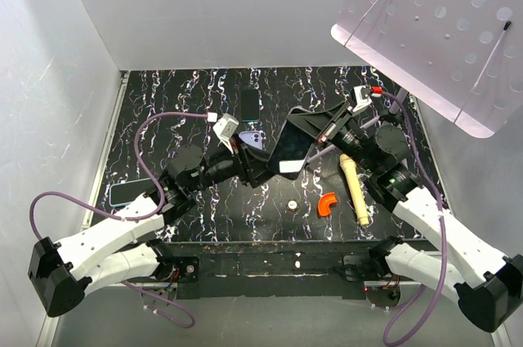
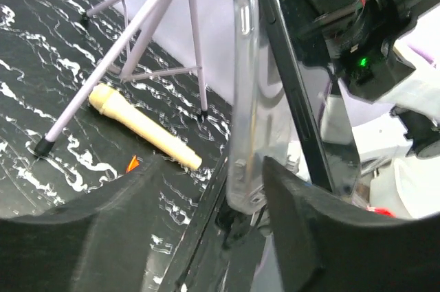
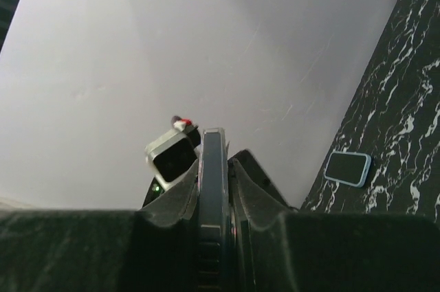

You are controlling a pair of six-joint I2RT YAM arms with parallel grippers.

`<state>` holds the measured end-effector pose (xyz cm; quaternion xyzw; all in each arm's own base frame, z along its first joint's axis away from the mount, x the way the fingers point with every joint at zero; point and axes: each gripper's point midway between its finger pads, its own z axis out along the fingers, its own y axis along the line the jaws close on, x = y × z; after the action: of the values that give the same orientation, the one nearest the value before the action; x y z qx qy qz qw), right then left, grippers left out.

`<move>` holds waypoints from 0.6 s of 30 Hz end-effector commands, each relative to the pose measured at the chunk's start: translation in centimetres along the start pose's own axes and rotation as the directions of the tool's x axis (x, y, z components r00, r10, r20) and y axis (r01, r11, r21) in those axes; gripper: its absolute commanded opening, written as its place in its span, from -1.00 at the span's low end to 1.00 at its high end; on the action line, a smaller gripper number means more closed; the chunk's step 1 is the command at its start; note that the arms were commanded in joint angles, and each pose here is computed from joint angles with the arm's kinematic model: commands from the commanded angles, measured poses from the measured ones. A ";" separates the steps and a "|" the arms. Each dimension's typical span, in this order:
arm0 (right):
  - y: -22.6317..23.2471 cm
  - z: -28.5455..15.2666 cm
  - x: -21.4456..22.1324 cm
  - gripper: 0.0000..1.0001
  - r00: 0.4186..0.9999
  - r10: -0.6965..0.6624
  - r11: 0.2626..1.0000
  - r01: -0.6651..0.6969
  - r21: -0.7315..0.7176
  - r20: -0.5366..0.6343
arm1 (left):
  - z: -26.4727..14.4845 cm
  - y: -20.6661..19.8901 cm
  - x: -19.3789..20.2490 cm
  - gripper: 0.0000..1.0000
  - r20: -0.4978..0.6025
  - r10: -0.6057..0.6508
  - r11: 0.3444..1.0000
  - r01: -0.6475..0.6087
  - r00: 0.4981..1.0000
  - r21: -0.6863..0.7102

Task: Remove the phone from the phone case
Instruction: Remove the phone case from the phone.

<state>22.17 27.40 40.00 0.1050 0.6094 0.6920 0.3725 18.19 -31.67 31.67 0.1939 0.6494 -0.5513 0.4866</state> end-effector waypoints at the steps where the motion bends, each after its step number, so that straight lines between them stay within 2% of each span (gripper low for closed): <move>1: 5.7 -2.3 -0.2 -0.97 0.994 -0.080 0.990 0.071 -0.120 -0.071 | -2.3 0.9 2.8 0.31 -0.129 -0.056 0.998 0.051 0.990 -0.045; 2: 5.6 -2.5 -0.3 -0.97 0.992 -0.095 0.990 0.086 -0.116 -0.080 | -2.9 0.0 2.7 0.50 -0.146 -0.051 0.999 0.049 0.988 -0.013; 3: 5.5 -2.6 -0.5 -0.97 0.990 -0.114 0.988 0.104 -0.118 -0.080 | -3.5 -1.0 2.4 0.57 -0.152 -0.039 0.999 0.043 0.988 0.021; 6: 5.2 -2.8 -0.7 -0.97 0.986 -0.142 0.984 0.131 -0.120 -0.088 | -5.1 -4.4 1.5 0.66 -0.195 -0.010 0.989 0.038 0.981 0.141; 8: 4.9 -2.9 -1.0 -0.97 0.987 -0.140 0.985 0.131 -0.110 -0.082 | -5.8 -7.1 0.6 0.62 -0.220 -0.028 0.967 0.082 0.975 0.242; 11: 4.6 -3.1 -1.5 -0.97 0.988 -0.144 0.986 0.138 -0.096 -0.063 | -6.1 -10.1 -0.7 0.35 -0.261 -0.115 0.922 0.201 0.958 0.332; 12: 4.6 -3.1 -1.5 -0.97 0.988 -0.145 0.986 0.139 -0.093 -0.060 | -6.0 -10.6 -1.0 0.26 -0.268 -0.157 0.907 0.246 0.951 0.342; 16: 4.0 -3.0 -1.5 -0.97 0.990 -0.128 0.989 0.124 -0.080 -0.058 | -5.2 -11.8 -2.7 0.22 -0.244 -0.366 0.807 0.437 0.898 0.398; 18: 4.0 -3.0 -1.6 -0.97 0.991 -0.121 0.990 0.116 -0.081 -0.052 | -4.9 -11.7 -3.2 0.12 -0.219 -0.427 0.767 0.480 0.877 0.426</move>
<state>21.20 24.92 39.35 0.0534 0.6431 0.6678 0.3710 9.18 -30.22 37.93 0.2268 0.5943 -0.7101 0.3020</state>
